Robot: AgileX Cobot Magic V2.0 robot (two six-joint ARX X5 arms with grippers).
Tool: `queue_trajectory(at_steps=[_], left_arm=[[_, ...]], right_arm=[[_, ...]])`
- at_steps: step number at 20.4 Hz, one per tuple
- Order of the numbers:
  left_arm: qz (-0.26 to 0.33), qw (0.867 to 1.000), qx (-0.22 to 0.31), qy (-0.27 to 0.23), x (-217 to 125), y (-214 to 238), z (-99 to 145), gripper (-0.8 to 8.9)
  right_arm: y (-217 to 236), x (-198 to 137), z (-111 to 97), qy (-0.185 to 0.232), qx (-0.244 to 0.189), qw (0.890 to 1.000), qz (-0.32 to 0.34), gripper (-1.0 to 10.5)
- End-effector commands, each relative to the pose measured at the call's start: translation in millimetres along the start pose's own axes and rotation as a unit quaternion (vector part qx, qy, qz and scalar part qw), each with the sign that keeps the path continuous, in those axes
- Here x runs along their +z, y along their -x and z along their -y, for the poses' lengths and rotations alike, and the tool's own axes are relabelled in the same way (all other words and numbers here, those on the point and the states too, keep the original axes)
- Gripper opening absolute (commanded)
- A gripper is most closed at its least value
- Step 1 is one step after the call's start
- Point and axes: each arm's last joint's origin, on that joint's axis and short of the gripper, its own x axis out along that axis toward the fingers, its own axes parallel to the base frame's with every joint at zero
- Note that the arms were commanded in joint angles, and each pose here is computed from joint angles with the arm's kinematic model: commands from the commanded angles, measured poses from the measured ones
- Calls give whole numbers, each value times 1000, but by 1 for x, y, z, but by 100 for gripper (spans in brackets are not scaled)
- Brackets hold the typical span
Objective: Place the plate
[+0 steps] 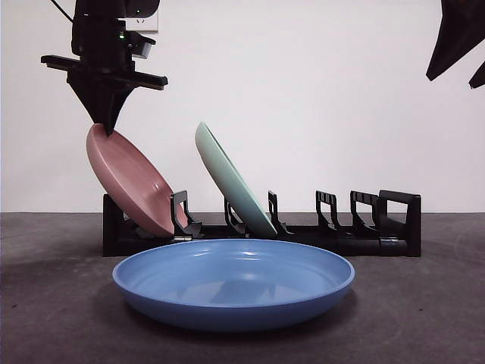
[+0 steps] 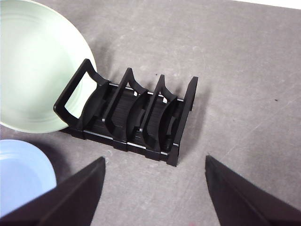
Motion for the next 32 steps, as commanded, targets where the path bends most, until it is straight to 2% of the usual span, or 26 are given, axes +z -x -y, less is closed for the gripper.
queue_trajectory(at_steps=[1, 6, 14, 18, 25, 32], left_arm=[[-2, 1000, 3, -19, 3, -3, 6, 10], [-8, 998, 48, -29, 2, 2, 5, 10], [30, 998, 47, -25, 14, 44, -6, 10], [39, 996, 67, -31, 16, 67, -14, 10], [22, 997, 72, -30, 8, 83, -26, 10], [45, 996, 73, -14, -1, 110, -39, 10]], right_arm=[[-1, 2, -1, -2, 0, 1000, 0, 328], [-1, 2, -1, -2, 0, 1000, 0, 328], [-1, 1, -1, -3, 0, 1000, -3, 328], [-1, 1, -1, -3, 0, 1000, -3, 328], [-1, 1, -1, -3, 0, 1000, -3, 328], [-1, 1, -1, -3, 0, 1000, -3, 328]])
